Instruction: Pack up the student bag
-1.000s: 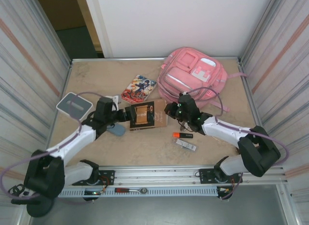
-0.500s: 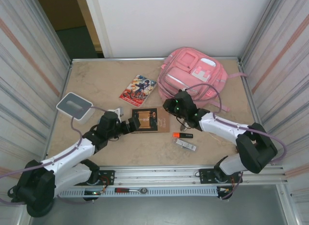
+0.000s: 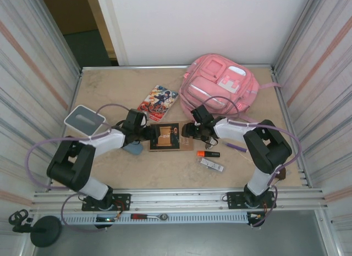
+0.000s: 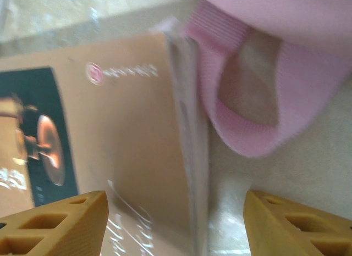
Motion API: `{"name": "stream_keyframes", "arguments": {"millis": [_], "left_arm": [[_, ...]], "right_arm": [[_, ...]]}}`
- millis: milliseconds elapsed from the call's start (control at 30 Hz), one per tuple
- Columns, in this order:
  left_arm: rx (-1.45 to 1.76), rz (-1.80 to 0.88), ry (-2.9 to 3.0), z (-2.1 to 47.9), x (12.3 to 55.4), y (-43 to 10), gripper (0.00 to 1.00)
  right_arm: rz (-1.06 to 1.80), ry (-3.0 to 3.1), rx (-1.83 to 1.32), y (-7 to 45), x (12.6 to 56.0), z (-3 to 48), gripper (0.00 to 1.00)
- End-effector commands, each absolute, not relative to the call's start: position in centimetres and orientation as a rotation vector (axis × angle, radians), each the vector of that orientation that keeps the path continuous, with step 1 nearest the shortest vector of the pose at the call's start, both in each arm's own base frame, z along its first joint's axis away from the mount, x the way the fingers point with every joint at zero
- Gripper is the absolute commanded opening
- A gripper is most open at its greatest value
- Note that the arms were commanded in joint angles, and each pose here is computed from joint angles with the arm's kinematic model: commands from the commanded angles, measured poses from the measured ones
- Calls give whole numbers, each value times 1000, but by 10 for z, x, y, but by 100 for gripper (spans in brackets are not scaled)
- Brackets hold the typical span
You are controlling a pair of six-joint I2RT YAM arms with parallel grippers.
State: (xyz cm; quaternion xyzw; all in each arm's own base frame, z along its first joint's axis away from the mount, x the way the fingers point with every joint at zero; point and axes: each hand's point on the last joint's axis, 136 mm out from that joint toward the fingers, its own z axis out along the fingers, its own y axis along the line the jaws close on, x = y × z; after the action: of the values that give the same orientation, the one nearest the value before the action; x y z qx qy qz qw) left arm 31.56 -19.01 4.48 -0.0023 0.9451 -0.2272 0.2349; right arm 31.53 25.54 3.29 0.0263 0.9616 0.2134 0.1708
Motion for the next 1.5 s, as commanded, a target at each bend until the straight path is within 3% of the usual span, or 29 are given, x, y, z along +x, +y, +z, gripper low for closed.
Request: {"name": "stream_keyframes", "arguments": {"millis": [0,167,233,300,400,533,633,767,967,1133,1467], "left_arm": [[106,-734,2576,51,318,-215,57],[112,-820,2595,39,313,-227,43],[115,-839,2592,39,311,-229,40],[115,-839,2585,41,311,-228,39],[114,-804,2572,46,314,-223,39],[67,-788,2543,56,322,-209,41],[5,-783,2503,69,324,-194,51],[-90,-804,2404,100,316,-179,72],[-296,-930,2233,139,290,-162,89],[-416,-1078,2168,144,276,-169,93],[-388,-1303,2106,158,279,-231,96]], "right_arm": [[716,2737,0,276,315,31,62],[873,2674,16,287,319,42,52],[933,2635,26,289,321,50,38],[949,2600,36,286,323,59,18],[972,2558,59,282,323,68,0],[1081,2475,153,279,323,86,0],[1155,2386,293,271,327,105,0],[1202,2239,494,256,334,135,0],[1259,2045,682,247,336,172,0],[1330,1934,715,254,333,195,0],[1439,1853,742,277,322,208,0]]}}
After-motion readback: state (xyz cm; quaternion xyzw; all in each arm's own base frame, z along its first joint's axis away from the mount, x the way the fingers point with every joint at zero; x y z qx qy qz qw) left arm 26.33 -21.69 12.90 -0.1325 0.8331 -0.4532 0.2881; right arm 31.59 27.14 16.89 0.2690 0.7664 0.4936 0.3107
